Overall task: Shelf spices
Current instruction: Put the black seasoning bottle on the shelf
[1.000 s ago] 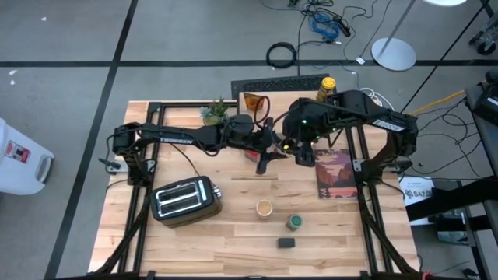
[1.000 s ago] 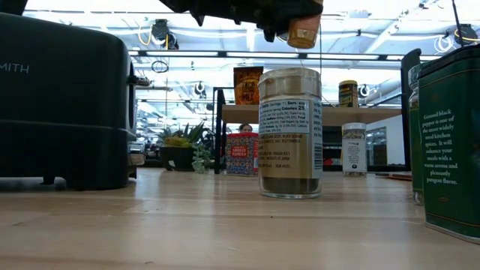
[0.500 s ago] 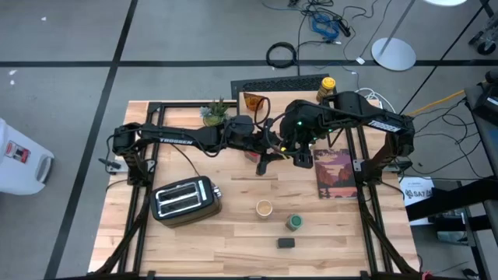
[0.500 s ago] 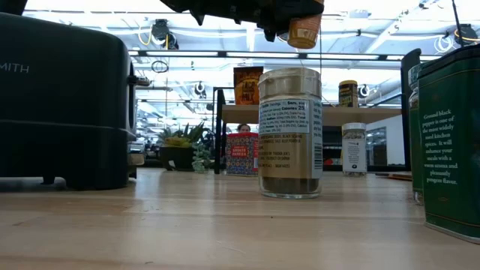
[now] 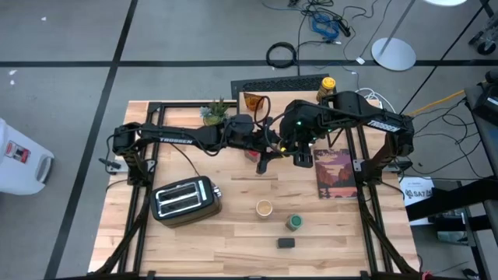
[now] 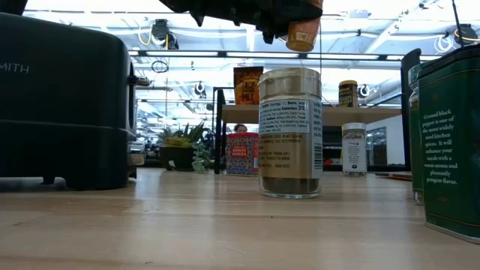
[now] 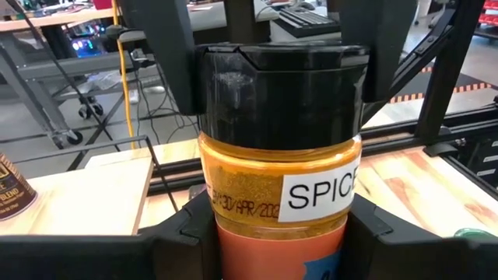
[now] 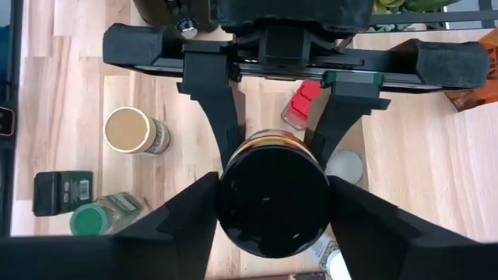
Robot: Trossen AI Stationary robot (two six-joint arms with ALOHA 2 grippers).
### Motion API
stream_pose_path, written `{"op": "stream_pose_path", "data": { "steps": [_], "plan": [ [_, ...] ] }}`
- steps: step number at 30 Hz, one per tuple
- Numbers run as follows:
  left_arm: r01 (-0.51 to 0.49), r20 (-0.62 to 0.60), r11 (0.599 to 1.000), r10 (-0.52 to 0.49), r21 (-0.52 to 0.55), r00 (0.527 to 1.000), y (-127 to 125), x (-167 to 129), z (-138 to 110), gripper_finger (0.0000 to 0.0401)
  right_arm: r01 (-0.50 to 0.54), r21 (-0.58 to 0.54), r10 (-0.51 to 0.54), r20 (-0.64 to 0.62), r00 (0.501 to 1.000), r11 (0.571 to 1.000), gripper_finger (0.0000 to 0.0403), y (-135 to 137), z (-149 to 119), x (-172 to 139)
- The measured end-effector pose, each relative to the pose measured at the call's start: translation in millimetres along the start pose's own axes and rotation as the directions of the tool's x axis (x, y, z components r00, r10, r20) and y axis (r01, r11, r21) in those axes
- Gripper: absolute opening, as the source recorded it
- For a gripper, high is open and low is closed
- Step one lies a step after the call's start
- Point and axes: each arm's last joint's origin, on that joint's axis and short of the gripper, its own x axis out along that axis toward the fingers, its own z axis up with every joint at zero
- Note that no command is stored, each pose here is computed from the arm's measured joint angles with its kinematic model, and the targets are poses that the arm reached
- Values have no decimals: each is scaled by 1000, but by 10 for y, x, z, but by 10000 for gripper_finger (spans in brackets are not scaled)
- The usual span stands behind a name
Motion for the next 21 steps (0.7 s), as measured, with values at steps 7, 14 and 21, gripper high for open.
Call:
{"op": "stream_pose_path", "data": {
  "steps": [7, 14, 21],
  "plan": [
    [0, -2, 1000, 0, 0, 1000, 0, 0, -2, 162, 2, -10, -3, -3, 1000, 1000, 185, -2, -2, 0],
    [1, -3, 1000, -1, 1, 1000, -1, 0, -3, 164, 5, -16, -5, 1, 1000, 1000, 186, -2, 1, 0],
    [6, -5, 1000, -6, 3, 1000, -4, 0, -5, 207, 6, -15, -6, 10, 1000, 1000, 187, -4, -3, -17]
  ]
}}
